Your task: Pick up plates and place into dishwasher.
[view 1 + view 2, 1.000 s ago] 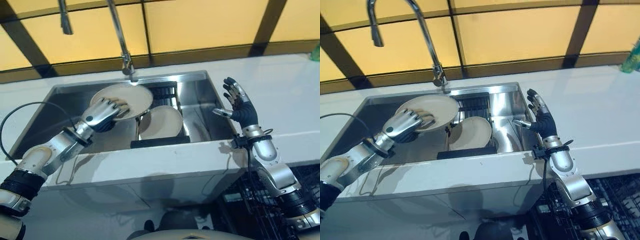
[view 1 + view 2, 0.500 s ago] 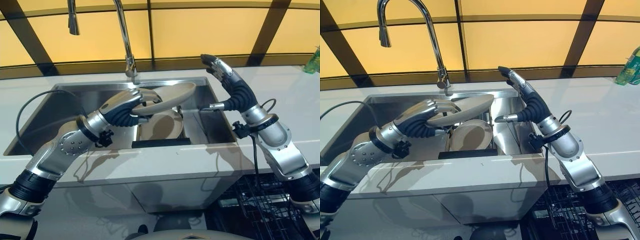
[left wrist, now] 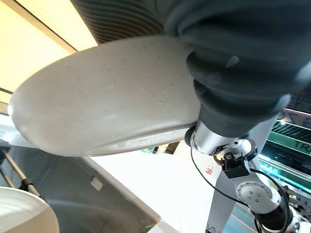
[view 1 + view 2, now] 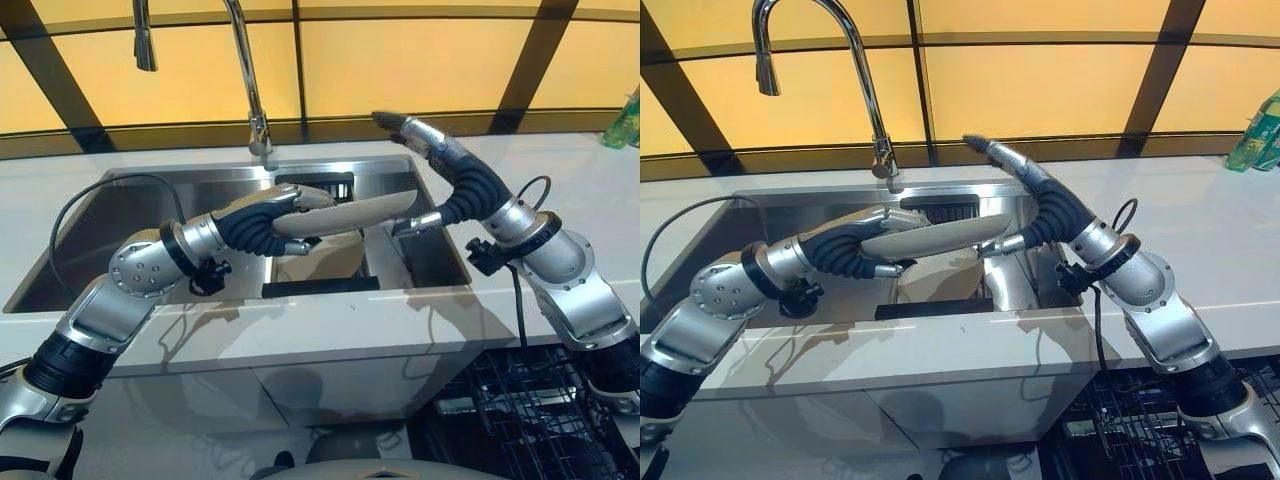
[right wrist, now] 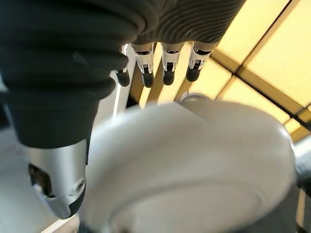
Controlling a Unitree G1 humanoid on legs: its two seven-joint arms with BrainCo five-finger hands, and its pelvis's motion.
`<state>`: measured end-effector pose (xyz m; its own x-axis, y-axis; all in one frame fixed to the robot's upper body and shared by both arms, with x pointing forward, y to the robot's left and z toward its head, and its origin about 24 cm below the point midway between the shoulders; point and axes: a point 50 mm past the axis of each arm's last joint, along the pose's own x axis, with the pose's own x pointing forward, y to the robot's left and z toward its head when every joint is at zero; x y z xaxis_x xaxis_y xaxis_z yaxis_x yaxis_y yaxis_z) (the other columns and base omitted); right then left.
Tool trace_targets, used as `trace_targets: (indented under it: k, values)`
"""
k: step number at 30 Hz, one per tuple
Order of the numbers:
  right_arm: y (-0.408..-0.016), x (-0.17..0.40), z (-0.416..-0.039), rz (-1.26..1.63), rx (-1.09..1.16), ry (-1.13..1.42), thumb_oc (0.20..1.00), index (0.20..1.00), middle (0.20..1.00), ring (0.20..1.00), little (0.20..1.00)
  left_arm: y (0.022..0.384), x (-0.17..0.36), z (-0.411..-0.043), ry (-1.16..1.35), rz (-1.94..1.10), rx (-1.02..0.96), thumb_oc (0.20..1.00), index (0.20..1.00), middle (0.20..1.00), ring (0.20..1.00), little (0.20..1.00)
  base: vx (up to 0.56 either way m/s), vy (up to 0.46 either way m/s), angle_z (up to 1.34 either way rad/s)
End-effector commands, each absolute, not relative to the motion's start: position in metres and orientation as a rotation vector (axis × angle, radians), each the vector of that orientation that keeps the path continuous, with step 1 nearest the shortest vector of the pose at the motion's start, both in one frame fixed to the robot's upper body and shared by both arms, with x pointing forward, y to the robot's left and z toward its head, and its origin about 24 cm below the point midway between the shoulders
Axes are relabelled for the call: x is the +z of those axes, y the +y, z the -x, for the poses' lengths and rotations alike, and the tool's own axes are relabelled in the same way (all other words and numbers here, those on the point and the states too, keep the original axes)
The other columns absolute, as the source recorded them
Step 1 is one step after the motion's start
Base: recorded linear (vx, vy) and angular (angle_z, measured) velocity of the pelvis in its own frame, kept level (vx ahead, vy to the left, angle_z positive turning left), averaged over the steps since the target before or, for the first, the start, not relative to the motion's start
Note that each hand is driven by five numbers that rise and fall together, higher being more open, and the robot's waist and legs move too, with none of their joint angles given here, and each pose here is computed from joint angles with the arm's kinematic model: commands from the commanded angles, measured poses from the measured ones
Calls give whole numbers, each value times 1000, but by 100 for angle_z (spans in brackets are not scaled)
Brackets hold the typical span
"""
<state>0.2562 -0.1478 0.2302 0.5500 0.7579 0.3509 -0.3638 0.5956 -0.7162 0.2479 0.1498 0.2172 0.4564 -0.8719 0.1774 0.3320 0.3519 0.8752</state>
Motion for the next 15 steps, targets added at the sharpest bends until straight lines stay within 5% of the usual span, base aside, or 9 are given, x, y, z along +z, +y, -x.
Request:
trace_targets:
  k: [1, 13, 15]
  values:
    - [-127, 255, -243, 696, 900, -798, 1000, 1000, 1000, 1000, 1000, 138, 254, -244, -903, -819, -889, 200, 200, 200, 200, 200, 0, 0, 0]
    - [-101, 252, -239, 638, 1069, -806, 1000, 1000, 1000, 1000, 1000, 126, 248, -244, -919, -757, -925, 200, 200, 200, 200, 200, 0, 0, 0]
    - [-100, 253, -239, 625, 1066, -810, 865, 865, 865, 865, 865, 127, 248, -244, -921, -744, -922, 200, 200, 200, 200, 200, 5, 3, -5]
